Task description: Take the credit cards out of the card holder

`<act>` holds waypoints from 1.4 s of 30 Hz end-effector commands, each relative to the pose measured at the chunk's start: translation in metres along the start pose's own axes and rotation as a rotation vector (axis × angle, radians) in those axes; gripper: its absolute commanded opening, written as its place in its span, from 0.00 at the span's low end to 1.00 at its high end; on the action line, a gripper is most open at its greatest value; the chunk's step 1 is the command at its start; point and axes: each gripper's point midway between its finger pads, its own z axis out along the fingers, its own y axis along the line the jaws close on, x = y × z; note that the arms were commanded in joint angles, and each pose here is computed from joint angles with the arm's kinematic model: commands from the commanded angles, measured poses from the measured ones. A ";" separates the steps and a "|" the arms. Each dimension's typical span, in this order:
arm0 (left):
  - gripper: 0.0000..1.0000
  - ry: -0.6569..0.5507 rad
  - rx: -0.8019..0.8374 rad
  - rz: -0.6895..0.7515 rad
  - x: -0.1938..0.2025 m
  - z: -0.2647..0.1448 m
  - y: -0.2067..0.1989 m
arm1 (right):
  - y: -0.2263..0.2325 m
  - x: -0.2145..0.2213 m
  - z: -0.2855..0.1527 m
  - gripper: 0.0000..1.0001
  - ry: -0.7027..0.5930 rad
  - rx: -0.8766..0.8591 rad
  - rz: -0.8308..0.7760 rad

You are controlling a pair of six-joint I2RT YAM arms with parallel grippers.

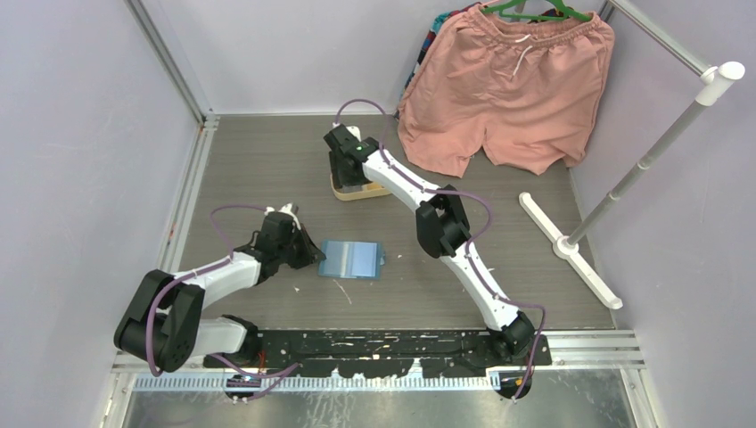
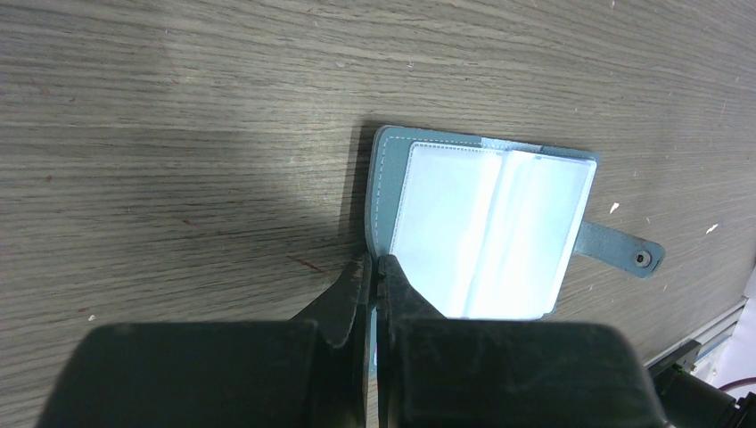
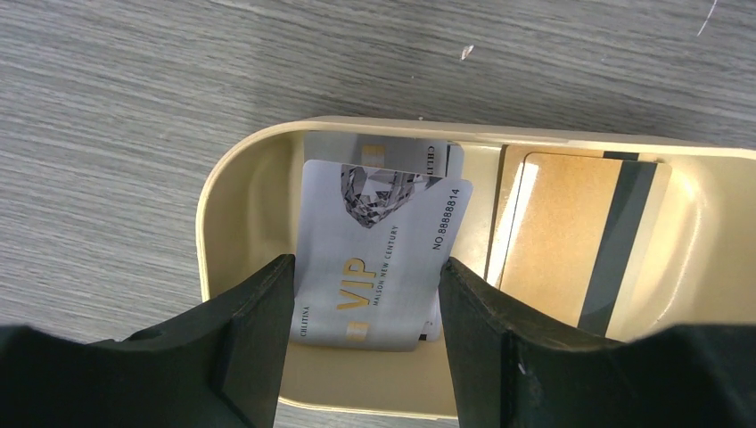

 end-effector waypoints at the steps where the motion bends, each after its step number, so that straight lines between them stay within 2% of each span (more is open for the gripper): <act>1: 0.00 0.012 -0.082 0.028 0.004 -0.001 0.019 | 0.010 -0.018 -0.013 0.13 -0.050 -0.038 -0.009; 3: 0.00 0.012 -0.081 0.028 0.004 -0.001 0.019 | 0.010 -0.018 -0.014 0.01 -0.052 -0.040 -0.010; 14: 0.00 0.014 -0.082 0.029 0.002 0.000 0.018 | 0.010 -0.021 -0.018 0.02 -0.060 -0.043 -0.018; 17: 0.00 0.013 -0.082 0.031 0.002 0.000 0.017 | 0.011 -0.020 -0.018 0.34 -0.056 -0.048 -0.021; 18: 0.00 0.013 -0.082 0.031 0.002 0.000 0.017 | 0.011 -0.020 -0.019 0.41 -0.054 -0.050 -0.023; 29: 0.00 0.011 -0.080 0.032 0.000 0.000 0.016 | 0.010 -0.021 -0.019 0.83 -0.058 -0.045 -0.023; 33: 0.00 0.013 -0.080 0.032 0.001 0.000 0.017 | 0.010 -0.020 -0.020 0.94 -0.056 -0.049 -0.021; 37: 0.00 0.014 -0.084 0.034 0.002 -0.001 0.018 | 0.012 -0.028 -0.027 0.96 -0.080 -0.057 -0.013; 42: 0.00 0.014 -0.084 0.037 0.001 -0.001 0.017 | 0.014 -0.058 -0.058 0.97 -0.178 -0.079 0.003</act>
